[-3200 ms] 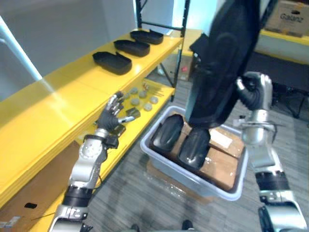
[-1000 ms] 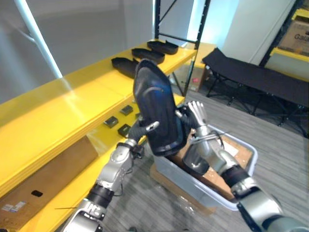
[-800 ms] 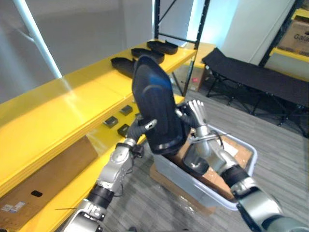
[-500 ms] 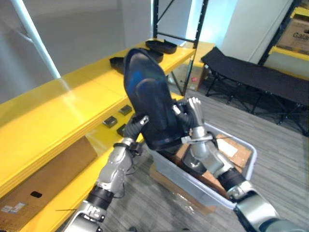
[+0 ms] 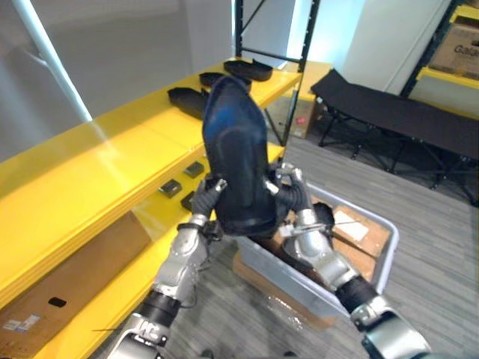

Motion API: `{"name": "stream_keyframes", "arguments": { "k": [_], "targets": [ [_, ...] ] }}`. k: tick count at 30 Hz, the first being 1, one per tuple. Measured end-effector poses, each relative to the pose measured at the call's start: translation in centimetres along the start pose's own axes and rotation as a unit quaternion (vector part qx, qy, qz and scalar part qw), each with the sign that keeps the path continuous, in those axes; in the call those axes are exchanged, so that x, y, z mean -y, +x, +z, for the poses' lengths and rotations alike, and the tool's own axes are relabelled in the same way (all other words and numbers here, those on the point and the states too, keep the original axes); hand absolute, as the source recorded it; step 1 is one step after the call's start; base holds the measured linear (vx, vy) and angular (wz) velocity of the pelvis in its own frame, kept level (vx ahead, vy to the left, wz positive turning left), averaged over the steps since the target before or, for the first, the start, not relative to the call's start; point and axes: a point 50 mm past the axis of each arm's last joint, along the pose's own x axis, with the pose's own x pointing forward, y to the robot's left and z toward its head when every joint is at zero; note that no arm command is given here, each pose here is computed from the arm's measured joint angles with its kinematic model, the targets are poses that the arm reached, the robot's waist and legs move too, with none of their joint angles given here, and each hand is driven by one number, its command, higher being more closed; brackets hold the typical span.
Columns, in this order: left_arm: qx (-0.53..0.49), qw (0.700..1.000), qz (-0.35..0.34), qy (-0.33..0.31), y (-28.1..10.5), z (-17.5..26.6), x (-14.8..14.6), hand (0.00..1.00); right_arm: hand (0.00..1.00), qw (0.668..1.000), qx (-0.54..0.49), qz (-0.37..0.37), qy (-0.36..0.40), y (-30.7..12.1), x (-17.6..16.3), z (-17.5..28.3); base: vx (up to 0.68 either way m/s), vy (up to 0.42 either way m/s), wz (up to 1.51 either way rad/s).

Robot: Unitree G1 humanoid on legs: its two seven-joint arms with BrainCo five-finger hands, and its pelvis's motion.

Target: Walk over and take plastic housings, then place them on the shelf

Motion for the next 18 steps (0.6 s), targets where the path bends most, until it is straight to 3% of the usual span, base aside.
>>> {"name": "stream_keyframes", "arguments": {
  "k": [2, 6, 10, 14, 18],
  "targets": [
    [0.029, 0.999, -0.003, 0.018, -0.3, 1.2, 0.0, 1.00, 0.00, 0.998, -0.002, 0.015, 0.060, 0.0, 0.1, 0.6, 0.00, 0.000, 0.00],
    [0.091, 0.996, 0.009, -0.013, -1.4, 3.4, 0.0, 1.00, 0.00, 0.978, 0.036, 0.040, 0.203, 0.2, 0.9, 2.4, 0.00, 0.000, -0.05],
    [0.139, 0.989, 0.040, -0.030, -1.7, 4.7, -0.9, 1.00, 0.00, 0.962, 0.079, 0.036, 0.261, -0.1, 2.9, 3.2, 0.00, 0.000, -0.06],
    [0.167, 0.977, 0.129, 0.041, -2.7, 5.1, -3.3, 1.00, 0.00, 0.929, 0.154, -0.004, 0.337, -1.0, 7.1, 4.7, -0.01, -0.002, -0.15],
    [0.188, 0.943, 0.244, 0.124, -4.1, 5.3, -5.8, 1.00, 0.00, 0.914, 0.178, -0.048, 0.362, -3.2, 9.9, 4.1, 0.01, -0.007, -0.17]
  ]
}}
